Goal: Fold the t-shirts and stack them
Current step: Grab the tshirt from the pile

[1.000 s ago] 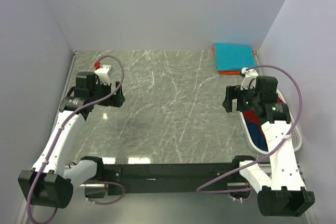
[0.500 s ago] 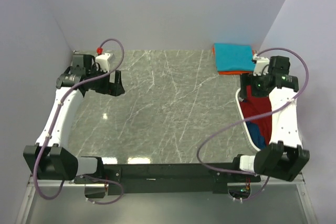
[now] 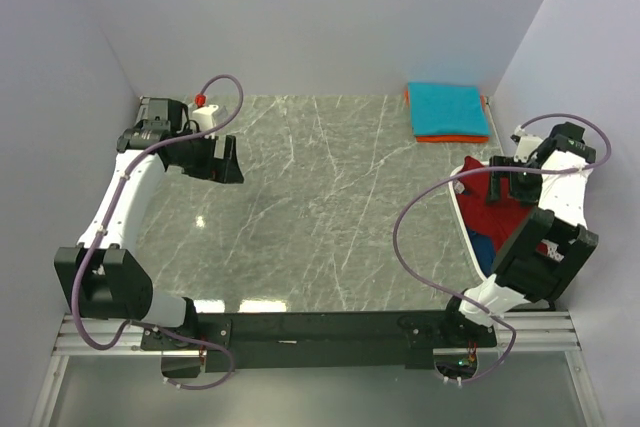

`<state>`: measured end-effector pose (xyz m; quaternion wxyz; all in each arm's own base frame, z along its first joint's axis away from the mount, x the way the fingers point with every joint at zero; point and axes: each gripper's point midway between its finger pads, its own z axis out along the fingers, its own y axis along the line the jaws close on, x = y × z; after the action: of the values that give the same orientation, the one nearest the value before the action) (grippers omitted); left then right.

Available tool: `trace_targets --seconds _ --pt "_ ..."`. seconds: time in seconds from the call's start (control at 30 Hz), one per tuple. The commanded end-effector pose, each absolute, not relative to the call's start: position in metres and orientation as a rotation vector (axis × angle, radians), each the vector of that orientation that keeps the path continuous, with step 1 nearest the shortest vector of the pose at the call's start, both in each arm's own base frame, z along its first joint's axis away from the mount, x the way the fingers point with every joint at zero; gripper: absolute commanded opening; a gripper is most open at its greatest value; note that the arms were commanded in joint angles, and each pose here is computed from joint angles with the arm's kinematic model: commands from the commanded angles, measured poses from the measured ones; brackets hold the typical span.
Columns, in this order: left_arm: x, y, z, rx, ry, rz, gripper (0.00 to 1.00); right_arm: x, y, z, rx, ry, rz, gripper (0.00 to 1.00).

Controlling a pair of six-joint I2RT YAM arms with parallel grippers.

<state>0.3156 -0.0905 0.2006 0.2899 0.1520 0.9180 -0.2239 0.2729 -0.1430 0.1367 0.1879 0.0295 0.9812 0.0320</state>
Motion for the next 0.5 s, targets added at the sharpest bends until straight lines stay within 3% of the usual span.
trace_targets --seconds 0.0,0.2,0.3,0.4,0.43,0.47 --pt "0.317 -0.095 0.214 0.429 2.422 -0.629 0.99 0.276 -0.142 0.126 0.041 2.759 0.119 0.97" --pt "0.316 -0.092 0.213 0.421 2.421 -0.607 0.99 0.275 -0.162 0.093 0.061 2.81 0.032 0.96" --pt "0.317 -0.092 0.212 0.422 2.42 -0.602 0.99 0.273 -0.164 0.086 0.066 2.837 0.05 0.86" --pt "0.319 -0.091 0.212 0.427 2.417 -0.595 0.99 0.271 -0.166 0.094 0.081 2.836 0.053 0.63" --pt "0.32 -0.091 0.213 0.432 2.411 -0.594 0.99 0.271 -0.166 0.098 0.086 2.83 0.051 0.48" --pt "0.32 -0.092 0.214 0.434 2.409 -0.597 0.99 0.274 -0.167 0.11 0.081 2.803 0.032 0.42"
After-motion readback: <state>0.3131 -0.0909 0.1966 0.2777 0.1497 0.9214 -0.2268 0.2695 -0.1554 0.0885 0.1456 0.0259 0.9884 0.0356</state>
